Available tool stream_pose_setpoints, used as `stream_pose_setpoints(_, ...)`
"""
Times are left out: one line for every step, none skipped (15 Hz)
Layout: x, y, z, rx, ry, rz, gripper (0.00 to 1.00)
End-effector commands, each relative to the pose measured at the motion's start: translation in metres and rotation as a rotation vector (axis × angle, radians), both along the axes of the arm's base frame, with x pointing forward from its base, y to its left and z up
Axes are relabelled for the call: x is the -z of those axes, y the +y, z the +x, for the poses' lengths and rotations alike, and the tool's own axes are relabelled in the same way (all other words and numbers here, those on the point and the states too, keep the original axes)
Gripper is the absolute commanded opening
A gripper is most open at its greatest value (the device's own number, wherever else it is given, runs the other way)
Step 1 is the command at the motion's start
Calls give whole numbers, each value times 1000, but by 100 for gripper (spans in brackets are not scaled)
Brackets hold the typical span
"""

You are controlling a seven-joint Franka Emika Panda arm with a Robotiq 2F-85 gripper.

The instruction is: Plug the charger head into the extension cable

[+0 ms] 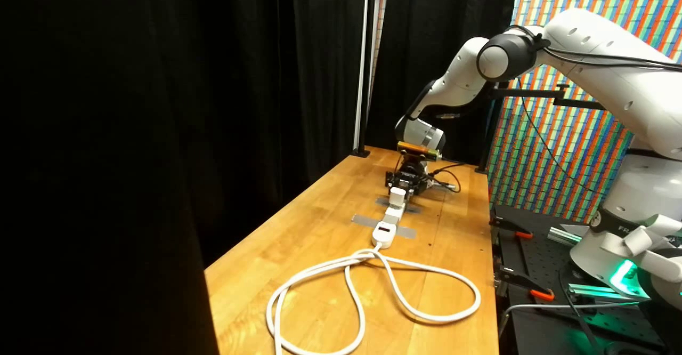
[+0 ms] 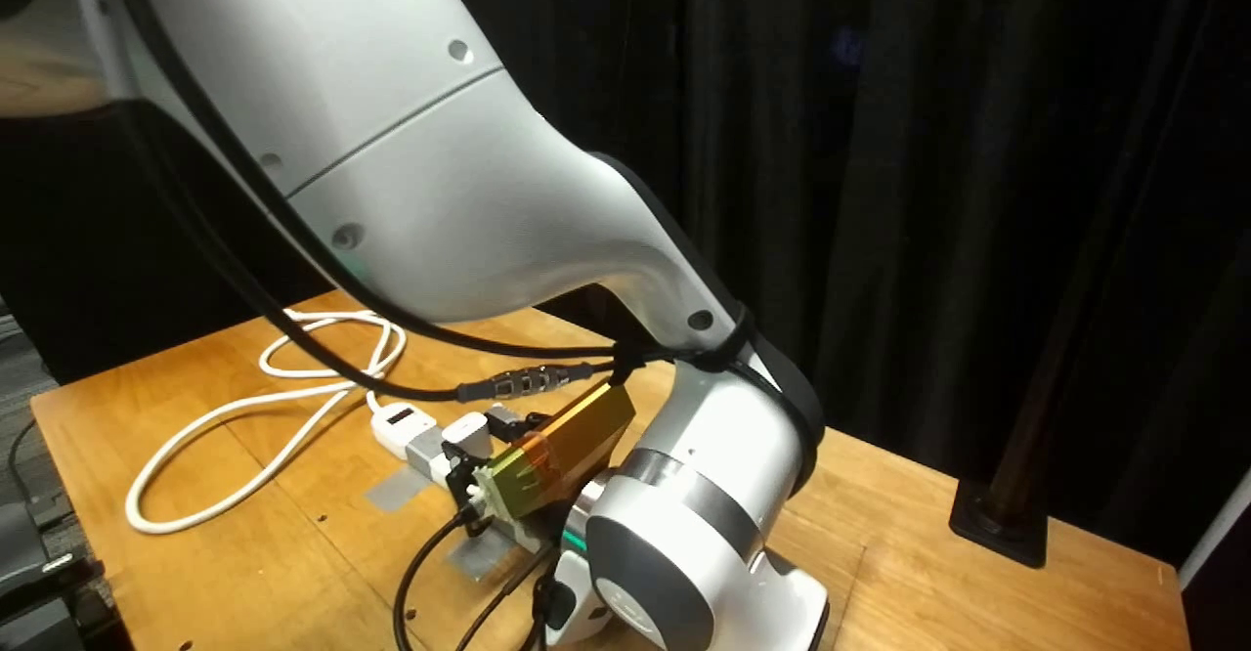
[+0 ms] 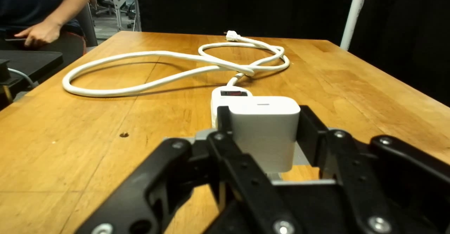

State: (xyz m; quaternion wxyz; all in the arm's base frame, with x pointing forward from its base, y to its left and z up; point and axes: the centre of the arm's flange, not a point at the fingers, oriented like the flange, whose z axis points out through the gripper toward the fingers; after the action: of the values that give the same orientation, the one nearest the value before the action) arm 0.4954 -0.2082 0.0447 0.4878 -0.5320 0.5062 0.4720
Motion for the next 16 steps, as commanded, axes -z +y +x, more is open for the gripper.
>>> stream_pose_setpoints(12,-3,-1,-5,-1,33,23)
stream_pose_setpoints(13,-4,-2,-2,1,35,23)
stream_pose_setpoints(14,-4,-3,4,0,38,23)
stream_pose_setpoints(14,-4,-3,5,-1,39,23)
stream_pose_setpoints(14,-4,-3,6,-4,40,23)
stream_pose_setpoints(15,-4,-3,7,-3,42,23)
stream_pose_setpoints(16,-4,-2,6,0,41,23)
stream_pose_setpoints(16,-4,-2,6,-1,40,23)
stream_pose_setpoints(16,-4,-2,9,1,42,23)
stream_pose_setpoints(17,-5,-2,13,3,32,23)
stream_pose_setpoints(18,-6,-2,25,8,27,23)
stream_pose_setpoints(18,-6,-2,23,12,30,23)
stream_pose_setpoints(18,-6,-2,21,19,39,28)
stream_pose_setpoints(17,-5,-2,22,15,38,73)
stream_pose_setpoints(16,-5,-2,23,15,39,73)
stream_pose_setpoints(16,-5,-2,24,14,37,79)
